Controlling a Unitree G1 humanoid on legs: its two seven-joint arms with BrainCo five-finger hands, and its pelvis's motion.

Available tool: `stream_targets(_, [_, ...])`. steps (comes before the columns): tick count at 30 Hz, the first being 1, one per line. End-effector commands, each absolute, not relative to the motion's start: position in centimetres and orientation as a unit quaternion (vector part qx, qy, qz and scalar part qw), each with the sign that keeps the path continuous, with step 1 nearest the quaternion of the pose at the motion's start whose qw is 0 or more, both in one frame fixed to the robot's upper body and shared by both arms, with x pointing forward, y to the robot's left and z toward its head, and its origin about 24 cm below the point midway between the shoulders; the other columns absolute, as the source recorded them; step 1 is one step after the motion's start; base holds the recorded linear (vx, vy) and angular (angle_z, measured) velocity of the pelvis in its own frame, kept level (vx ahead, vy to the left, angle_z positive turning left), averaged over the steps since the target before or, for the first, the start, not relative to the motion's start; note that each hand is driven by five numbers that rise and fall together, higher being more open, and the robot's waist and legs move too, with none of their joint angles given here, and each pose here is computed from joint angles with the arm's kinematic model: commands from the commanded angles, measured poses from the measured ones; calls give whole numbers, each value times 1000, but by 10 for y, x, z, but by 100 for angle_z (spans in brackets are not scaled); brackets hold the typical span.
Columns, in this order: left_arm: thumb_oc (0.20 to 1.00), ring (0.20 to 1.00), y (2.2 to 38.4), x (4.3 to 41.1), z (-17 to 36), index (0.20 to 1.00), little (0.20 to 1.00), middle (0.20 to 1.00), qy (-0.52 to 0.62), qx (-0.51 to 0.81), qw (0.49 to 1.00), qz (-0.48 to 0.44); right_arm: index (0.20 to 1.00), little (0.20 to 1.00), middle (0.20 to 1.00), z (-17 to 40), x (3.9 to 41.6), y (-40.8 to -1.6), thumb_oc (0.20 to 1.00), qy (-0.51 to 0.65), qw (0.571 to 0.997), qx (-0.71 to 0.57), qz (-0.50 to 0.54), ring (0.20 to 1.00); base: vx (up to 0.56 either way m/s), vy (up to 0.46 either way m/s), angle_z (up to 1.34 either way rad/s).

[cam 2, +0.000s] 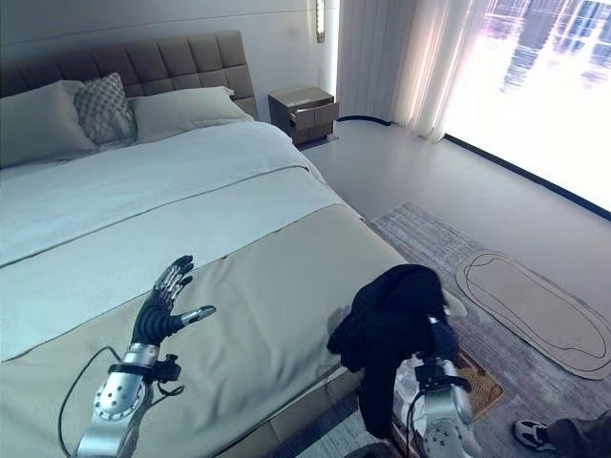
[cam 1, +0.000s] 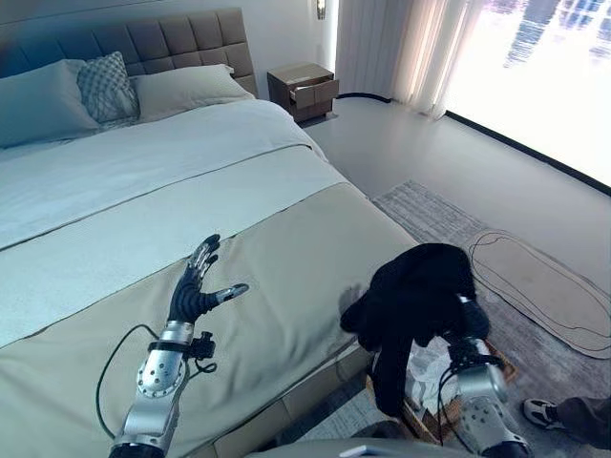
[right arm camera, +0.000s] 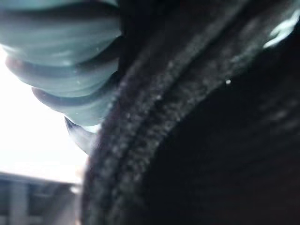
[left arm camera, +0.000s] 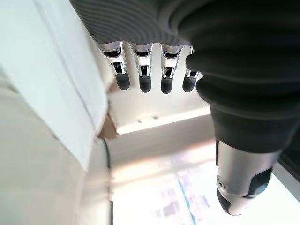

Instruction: Pick up clothes into the bucket

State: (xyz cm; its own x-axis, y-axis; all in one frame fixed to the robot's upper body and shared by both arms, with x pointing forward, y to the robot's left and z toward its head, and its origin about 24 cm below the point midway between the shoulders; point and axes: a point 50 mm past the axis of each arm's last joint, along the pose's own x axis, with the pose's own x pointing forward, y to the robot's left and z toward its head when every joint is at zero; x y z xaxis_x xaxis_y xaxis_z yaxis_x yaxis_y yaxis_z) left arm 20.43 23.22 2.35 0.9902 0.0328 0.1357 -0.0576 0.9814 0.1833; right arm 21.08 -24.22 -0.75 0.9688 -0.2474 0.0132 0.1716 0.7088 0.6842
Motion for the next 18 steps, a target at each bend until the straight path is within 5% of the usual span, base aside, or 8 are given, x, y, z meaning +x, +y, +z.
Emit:
stream_targets(1, [1000,1000,259,205,39,1000,1000,1000,-105,81,988,82,200,200,200,48,242,-255,200,-193,914,333,-126,200,0,0,0])
stream_targets(12, [1000,1000,278,184,47,1000,1000,1000,-130,58,980,139,200,200,200,60,227,-325,200,-235,890,254,-298,200,-12,-3,0])
stream_targets(18, [1000,1000,276,182,48,1000,1000,1000,-134,47,981,135,200,200,200,69,233,-338,200,-238,892,237,-304,200,-7,-1,0])
